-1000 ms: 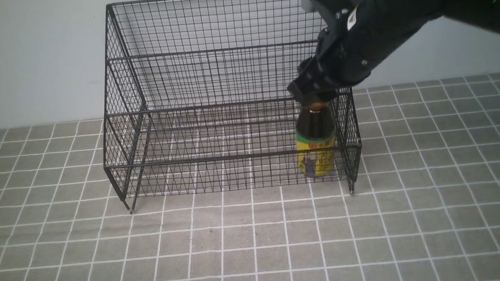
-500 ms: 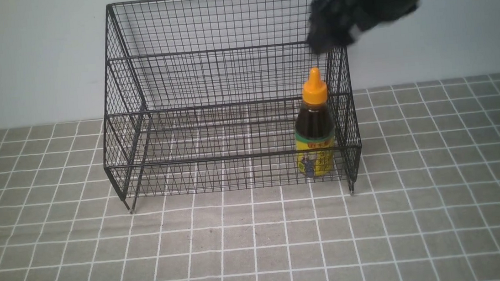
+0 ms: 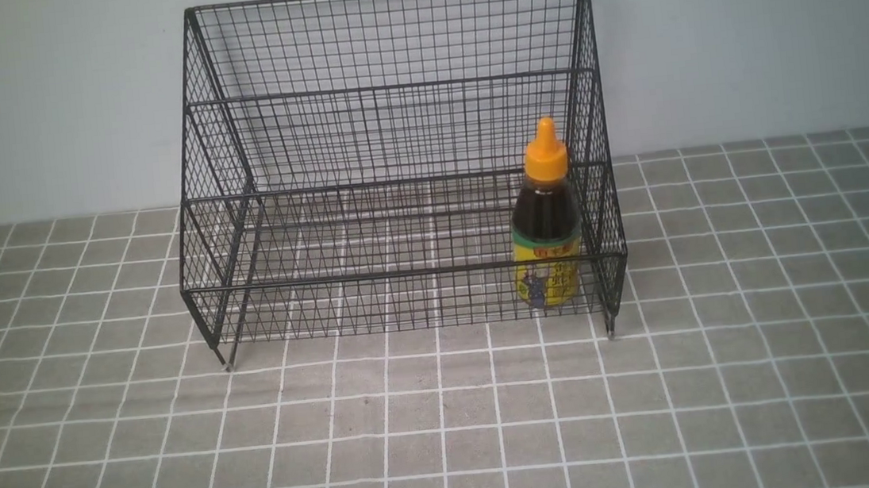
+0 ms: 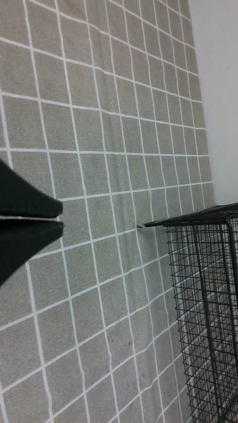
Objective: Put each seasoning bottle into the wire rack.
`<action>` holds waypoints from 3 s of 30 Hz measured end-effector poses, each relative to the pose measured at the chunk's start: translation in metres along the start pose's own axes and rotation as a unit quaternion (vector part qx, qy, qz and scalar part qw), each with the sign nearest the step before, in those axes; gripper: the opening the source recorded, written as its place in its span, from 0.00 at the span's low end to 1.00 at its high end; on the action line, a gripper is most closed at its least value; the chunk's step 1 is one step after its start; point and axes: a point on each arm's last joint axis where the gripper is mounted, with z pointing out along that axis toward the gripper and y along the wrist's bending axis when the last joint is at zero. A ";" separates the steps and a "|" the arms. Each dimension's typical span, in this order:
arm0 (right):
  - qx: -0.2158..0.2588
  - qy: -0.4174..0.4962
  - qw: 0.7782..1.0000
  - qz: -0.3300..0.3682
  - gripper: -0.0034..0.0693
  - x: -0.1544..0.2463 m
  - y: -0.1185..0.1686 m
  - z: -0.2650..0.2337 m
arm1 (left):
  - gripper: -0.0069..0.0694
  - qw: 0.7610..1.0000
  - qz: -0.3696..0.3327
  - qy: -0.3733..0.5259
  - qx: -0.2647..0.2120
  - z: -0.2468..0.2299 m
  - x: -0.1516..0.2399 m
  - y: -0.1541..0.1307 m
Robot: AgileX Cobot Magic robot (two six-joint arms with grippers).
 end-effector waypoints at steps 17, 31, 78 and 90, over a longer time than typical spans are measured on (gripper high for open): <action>-0.075 -0.191 0.976 0.070 0.03 0.196 -0.009 -0.017 | 0.08 1.000 -0.001 0.000 0.000 0.000 0.000 0.000; -0.076 -0.169 0.980 0.068 0.03 0.203 -0.007 -0.006 | 0.08 1.000 -0.001 0.000 0.000 0.000 0.000 0.000; 0.126 -0.018 0.991 0.032 0.03 0.334 -0.024 0.075 | 0.08 1.000 -0.001 0.000 0.000 0.000 0.000 0.000; 0.126 -0.018 0.991 0.036 0.03 0.334 -0.024 0.075 | 0.08 1.000 -0.001 0.000 0.000 0.000 0.000 0.000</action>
